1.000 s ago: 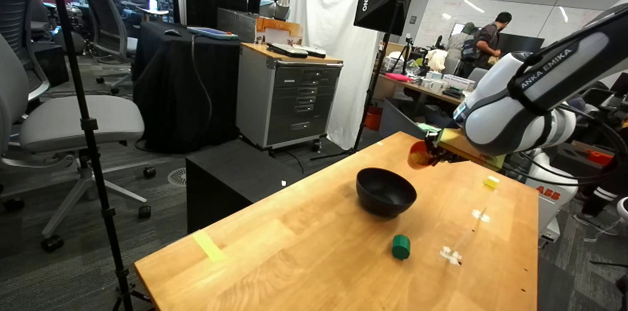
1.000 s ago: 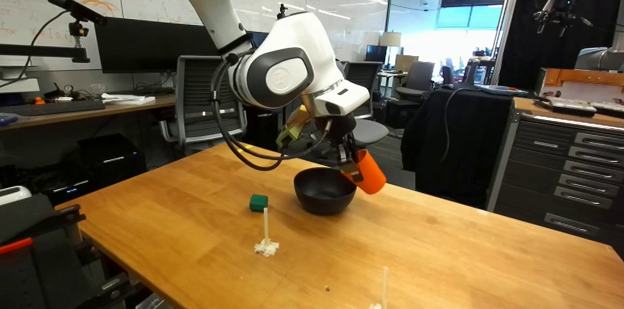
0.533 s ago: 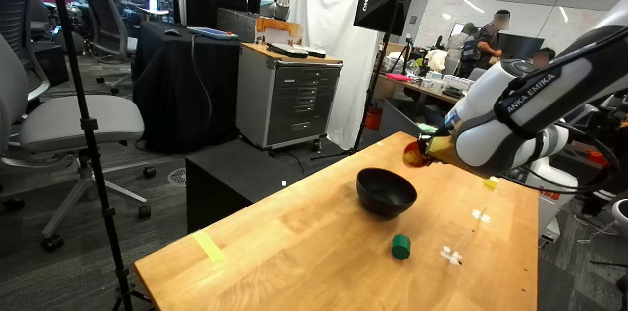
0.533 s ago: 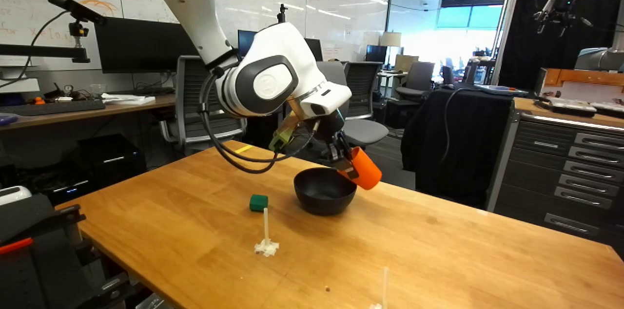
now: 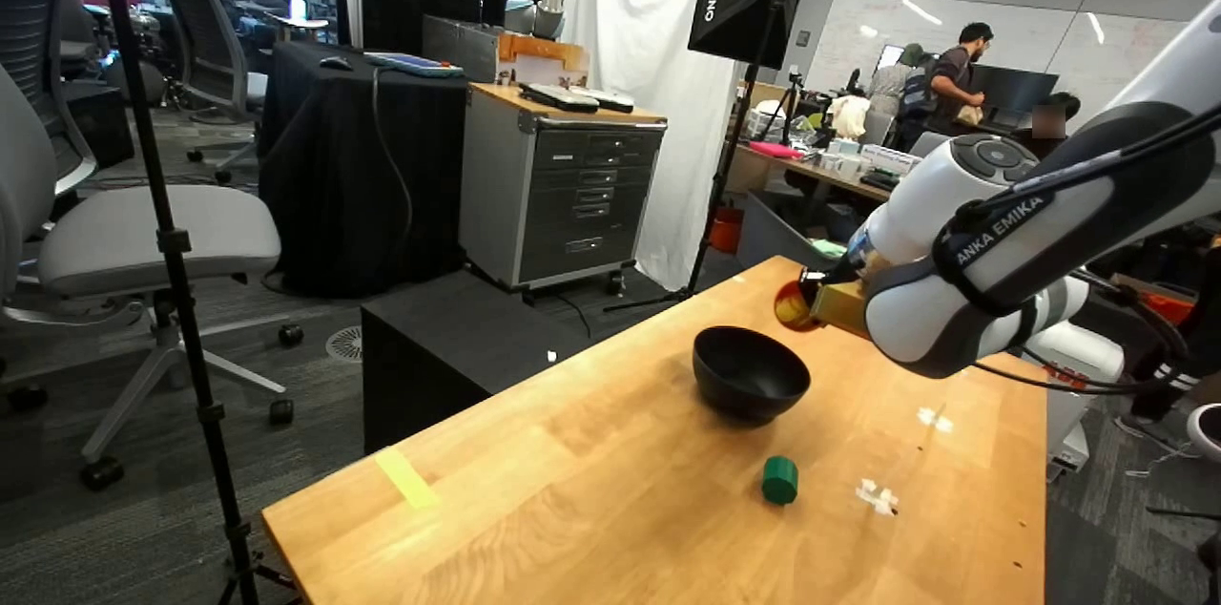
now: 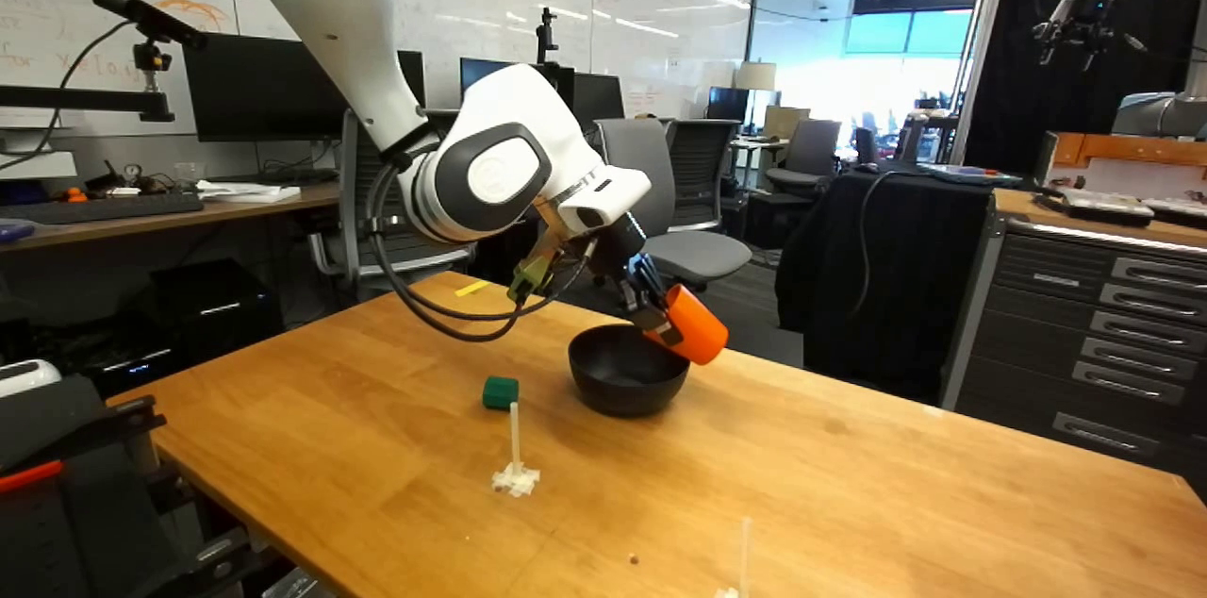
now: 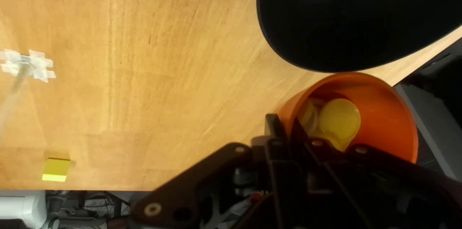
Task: Move the objects from the orange cup to the black bowl
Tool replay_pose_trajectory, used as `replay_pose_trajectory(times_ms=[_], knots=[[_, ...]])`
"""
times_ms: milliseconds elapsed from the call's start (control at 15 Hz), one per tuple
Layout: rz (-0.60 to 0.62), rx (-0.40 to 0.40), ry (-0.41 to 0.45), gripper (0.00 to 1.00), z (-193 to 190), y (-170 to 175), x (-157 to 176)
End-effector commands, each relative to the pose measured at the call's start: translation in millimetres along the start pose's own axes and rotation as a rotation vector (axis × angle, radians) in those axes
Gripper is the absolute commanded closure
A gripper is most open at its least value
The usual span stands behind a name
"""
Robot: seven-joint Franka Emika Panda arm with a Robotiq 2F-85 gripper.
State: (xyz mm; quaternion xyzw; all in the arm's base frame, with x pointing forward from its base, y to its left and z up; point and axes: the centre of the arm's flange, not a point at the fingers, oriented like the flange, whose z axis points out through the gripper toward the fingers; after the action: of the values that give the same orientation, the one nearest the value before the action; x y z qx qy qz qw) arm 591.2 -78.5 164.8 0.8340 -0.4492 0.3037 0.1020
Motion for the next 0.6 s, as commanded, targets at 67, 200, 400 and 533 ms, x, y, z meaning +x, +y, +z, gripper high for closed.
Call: replay_pose_trajectory(times_ms=[67, 200, 400, 533], knots=[[-0.014, -0.026, 0.083, 0.94, 3, -5, -14], [-0.035, -0.046, 0.101, 0.93, 9, -4, -23], [-0.066, -0.073, 0.131, 0.93, 18, -4, -36], [-0.078, -0.081, 0.154, 0.93, 21, -6, -40]])
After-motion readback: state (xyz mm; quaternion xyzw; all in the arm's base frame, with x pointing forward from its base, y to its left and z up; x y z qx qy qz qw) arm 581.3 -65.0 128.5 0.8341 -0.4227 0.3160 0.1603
